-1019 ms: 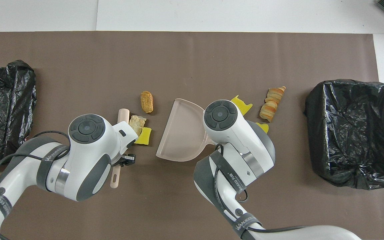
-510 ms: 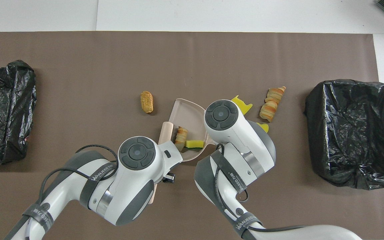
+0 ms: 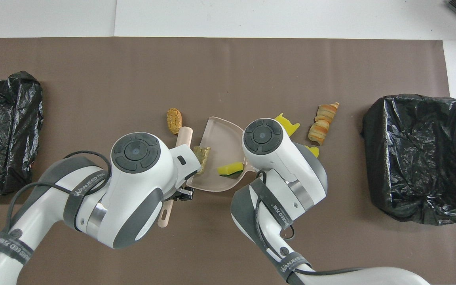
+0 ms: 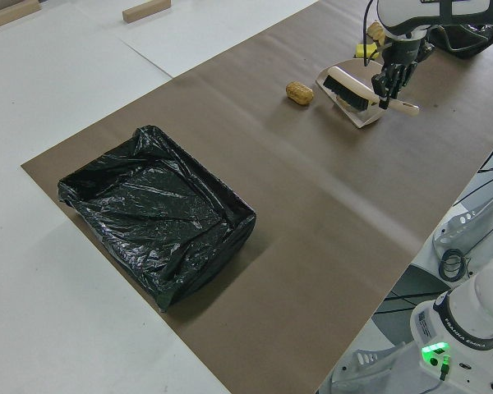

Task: Sweep and dump trash in bin
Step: 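Sweep the bread scraps and sponge into the dustpan with the left gripper's brush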

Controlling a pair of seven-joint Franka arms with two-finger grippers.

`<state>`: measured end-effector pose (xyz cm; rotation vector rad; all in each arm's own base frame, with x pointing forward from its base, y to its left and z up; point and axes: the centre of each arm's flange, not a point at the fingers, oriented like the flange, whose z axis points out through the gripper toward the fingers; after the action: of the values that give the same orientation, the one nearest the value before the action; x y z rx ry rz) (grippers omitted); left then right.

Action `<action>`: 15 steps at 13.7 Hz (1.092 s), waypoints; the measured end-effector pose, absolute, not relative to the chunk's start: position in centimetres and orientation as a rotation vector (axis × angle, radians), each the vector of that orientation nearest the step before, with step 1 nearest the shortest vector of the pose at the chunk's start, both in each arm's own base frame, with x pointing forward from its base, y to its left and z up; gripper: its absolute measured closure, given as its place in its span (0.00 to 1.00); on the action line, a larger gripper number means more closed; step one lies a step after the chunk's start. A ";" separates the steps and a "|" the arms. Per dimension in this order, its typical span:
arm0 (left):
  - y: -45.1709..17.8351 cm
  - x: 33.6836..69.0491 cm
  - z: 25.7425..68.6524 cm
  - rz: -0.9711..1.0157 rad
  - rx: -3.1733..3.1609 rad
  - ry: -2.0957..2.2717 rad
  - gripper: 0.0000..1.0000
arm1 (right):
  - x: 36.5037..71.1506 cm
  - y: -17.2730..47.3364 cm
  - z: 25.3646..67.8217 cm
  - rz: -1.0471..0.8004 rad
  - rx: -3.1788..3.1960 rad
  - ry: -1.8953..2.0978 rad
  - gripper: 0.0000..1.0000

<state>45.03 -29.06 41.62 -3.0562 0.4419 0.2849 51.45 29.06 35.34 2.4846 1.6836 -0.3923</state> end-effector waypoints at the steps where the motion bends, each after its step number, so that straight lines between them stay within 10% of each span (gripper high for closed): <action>1: -27.8 46.5 41.8 0.252 -3.029 0.455 0.74 | 51.5 29.1 35.3 -0.392 2.486 1.681 0.68; 9: -18.7 58.8 39.4 0.227 -2.967 0.741 0.74 | 51.1 29.1 34.8 -0.394 2.553 1.555 0.68; 15: -21.9 56.1 35.3 0.344 -2.948 0.874 0.74 | 51.0 29.0 34.5 -0.390 2.557 1.548 0.68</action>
<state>56.06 -21.90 35.27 -2.9483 0.8742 0.3438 51.01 28.98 34.49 2.5575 1.5480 -0.3904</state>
